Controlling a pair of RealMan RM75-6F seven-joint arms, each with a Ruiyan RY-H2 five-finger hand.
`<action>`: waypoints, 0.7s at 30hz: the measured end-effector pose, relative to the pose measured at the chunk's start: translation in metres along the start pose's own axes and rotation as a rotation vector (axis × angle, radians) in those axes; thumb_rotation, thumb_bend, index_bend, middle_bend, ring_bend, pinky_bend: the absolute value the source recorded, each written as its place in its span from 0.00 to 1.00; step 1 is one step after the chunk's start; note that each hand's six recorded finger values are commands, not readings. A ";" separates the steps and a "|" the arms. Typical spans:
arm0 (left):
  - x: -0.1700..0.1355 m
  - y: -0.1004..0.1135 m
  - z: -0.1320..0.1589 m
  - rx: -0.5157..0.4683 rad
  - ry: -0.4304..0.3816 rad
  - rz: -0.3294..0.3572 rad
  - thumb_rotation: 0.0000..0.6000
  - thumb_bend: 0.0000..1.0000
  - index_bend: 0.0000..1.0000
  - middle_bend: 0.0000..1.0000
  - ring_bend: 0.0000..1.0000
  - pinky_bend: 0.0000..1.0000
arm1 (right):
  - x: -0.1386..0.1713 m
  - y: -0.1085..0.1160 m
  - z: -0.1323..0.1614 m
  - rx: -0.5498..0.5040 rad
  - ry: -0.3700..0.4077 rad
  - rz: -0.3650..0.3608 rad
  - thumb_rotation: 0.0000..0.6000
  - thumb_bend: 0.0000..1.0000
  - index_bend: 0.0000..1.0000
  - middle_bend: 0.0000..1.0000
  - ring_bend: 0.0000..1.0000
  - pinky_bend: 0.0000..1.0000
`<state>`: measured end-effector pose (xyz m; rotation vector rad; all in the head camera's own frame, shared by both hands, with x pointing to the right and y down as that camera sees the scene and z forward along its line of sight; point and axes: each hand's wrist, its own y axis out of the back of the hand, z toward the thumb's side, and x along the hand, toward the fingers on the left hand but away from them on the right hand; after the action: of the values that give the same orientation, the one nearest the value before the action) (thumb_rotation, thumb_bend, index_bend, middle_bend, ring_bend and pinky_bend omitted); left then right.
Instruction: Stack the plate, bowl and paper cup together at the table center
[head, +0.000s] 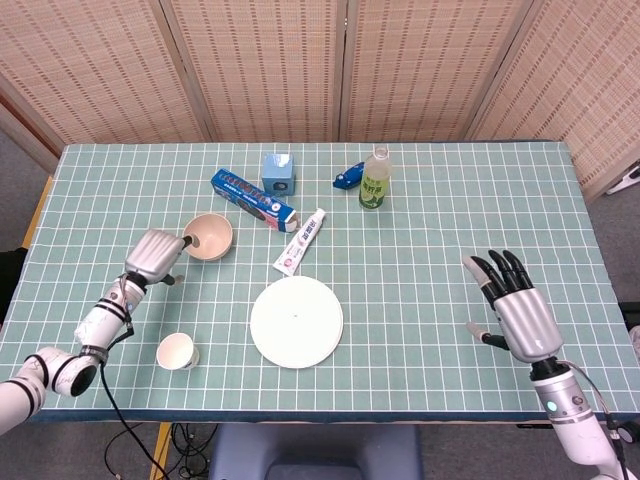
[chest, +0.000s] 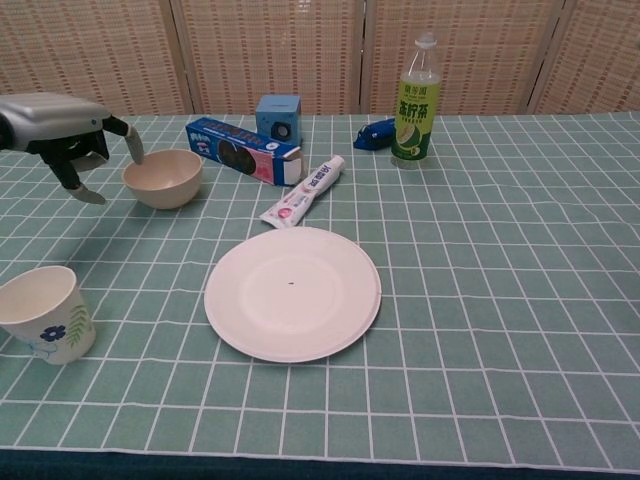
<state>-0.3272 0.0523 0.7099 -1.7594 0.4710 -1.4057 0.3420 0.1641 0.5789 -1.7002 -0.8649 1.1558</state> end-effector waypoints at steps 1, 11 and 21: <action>0.003 -0.001 0.001 0.003 0.005 -0.003 1.00 0.17 0.34 0.88 0.83 0.88 | 0.000 0.000 0.000 -0.002 -0.001 0.000 1.00 0.15 0.06 0.13 0.00 0.00; 0.029 -0.014 0.008 0.008 0.057 -0.034 1.00 0.17 0.40 0.90 0.85 0.88 | 0.000 -0.001 -0.004 -0.004 -0.006 0.005 1.00 0.15 0.06 0.13 0.00 0.00; 0.042 -0.024 0.012 0.000 0.080 -0.044 1.00 0.27 0.47 0.91 0.85 0.88 | 0.001 -0.002 -0.008 -0.005 -0.017 0.010 1.00 0.15 0.06 0.13 0.00 0.00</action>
<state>-0.3082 0.0409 0.7542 -1.7281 0.4773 -1.5109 0.3495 0.1636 0.5813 -1.7028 -0.8713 1.1768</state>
